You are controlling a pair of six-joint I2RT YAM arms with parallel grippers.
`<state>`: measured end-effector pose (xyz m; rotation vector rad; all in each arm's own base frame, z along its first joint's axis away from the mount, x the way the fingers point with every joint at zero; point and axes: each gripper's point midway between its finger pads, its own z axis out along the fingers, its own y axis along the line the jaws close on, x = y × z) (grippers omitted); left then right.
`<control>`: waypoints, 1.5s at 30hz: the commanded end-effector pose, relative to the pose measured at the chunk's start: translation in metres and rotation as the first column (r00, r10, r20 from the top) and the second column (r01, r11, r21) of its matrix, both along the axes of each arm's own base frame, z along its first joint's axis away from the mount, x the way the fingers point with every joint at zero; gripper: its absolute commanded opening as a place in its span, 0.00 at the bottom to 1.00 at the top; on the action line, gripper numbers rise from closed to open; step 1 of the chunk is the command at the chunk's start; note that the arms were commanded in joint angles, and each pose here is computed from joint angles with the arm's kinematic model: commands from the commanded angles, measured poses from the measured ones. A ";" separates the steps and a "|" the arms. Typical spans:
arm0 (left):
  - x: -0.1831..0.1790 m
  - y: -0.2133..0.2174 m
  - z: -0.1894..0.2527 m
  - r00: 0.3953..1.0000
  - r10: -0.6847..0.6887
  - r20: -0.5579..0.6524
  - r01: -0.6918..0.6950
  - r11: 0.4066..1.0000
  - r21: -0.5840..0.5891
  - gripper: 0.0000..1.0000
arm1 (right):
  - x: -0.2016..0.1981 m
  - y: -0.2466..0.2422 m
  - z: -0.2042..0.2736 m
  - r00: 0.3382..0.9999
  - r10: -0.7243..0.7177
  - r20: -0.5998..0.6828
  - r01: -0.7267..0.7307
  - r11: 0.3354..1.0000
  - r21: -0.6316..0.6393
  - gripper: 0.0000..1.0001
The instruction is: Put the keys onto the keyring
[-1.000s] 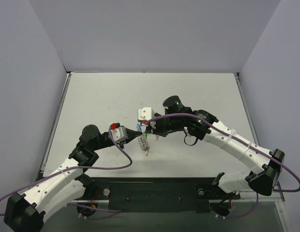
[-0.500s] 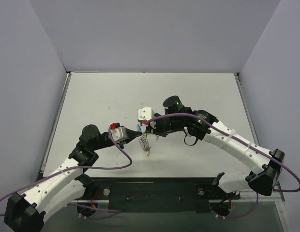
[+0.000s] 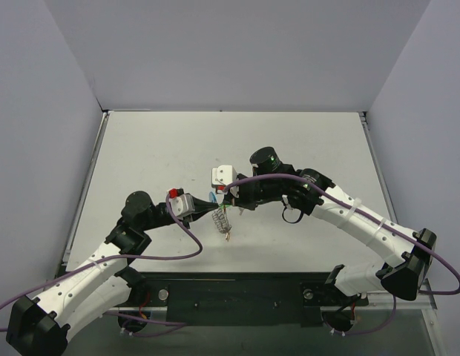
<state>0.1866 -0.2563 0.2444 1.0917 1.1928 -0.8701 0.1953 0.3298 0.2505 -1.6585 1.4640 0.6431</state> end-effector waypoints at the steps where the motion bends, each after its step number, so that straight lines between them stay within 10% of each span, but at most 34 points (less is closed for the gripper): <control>1: -0.008 -0.004 0.036 0.993 -0.049 0.107 0.057 0.996 -0.073 0.00 | -0.003 0.002 0.007 1.000 0.026 0.014 -0.027 0.999 0.029 0.00; 45: 0.000 -0.003 0.031 0.997 -0.025 0.074 0.029 0.998 -0.058 0.00 | -0.004 -0.009 0.020 0.995 0.057 0.076 -0.059 0.998 0.018 0.00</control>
